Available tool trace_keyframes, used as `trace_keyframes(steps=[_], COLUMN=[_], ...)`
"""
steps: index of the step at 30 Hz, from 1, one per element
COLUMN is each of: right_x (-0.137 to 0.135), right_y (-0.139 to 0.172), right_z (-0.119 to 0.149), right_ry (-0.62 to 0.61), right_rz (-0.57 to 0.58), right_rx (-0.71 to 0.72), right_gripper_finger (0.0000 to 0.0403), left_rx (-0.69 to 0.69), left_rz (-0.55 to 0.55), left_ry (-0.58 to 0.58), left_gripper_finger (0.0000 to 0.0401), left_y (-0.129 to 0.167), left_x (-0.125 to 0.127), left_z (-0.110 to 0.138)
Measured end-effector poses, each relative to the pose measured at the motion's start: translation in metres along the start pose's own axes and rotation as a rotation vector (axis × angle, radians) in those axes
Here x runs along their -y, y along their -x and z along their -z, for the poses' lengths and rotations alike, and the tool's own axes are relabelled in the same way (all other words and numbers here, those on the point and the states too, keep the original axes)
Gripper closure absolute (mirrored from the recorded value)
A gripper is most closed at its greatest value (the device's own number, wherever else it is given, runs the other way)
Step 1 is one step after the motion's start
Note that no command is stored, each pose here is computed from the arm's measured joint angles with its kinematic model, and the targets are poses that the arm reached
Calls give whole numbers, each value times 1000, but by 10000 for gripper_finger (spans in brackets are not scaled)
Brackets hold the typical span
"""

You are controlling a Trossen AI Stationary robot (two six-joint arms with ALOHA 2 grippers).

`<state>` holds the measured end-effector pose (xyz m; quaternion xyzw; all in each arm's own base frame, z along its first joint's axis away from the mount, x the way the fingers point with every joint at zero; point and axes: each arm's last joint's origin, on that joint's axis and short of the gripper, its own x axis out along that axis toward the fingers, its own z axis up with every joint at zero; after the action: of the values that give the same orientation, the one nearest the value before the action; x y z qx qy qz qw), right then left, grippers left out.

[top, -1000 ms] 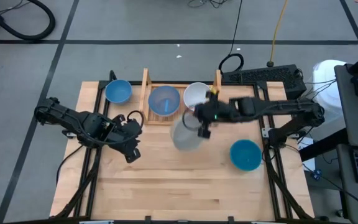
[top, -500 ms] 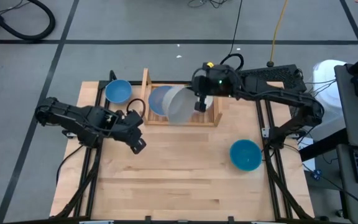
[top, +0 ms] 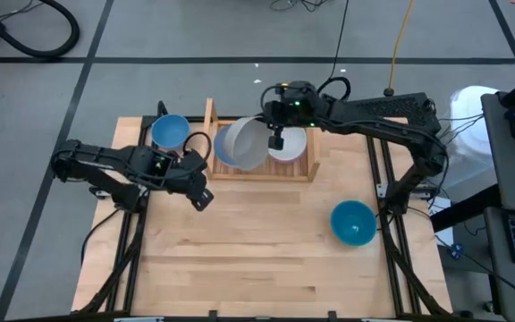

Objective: Place and stack bowls onto a shelf
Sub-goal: Stack the gray bowl on top of the blue bowl on the shelf

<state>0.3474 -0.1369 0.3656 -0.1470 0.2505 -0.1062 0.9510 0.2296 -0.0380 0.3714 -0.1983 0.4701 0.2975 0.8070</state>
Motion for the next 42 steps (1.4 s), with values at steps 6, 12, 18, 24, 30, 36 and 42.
trace_keyframes(steps=[6,12,18,24,30,36,42], right_x=[3,2,2,0,-9,-17,-27], right_y=[-34,-47,-45,-45,-45,-45,-45], right_z=[20,29,28,27,23,17,10], right_ry=[14,33,48,64,151,164,172], right_rz=[-9,-20,-18,11,155,267,278], right_rx=[-66,-105,-104,-115,-191,-221,-188], right_gripper_finger=[403,403,403,403,403,403,403], left_rx=[3,8,53,151,231,247,277], left_rz=[-19,-35,-2,57,96,-17,-220], left_ry=[23,19,-181,-391,-260,-44,-207], left_gripper_finger=[302,302,302,302,302,302,302], left_y=[-3,-6,-7,-6,-6,-21,-52], left_x=[-6,-12,-9,-1,1,6,26], left_z=[-6,-13,-19,-28,-38,-42,-44])
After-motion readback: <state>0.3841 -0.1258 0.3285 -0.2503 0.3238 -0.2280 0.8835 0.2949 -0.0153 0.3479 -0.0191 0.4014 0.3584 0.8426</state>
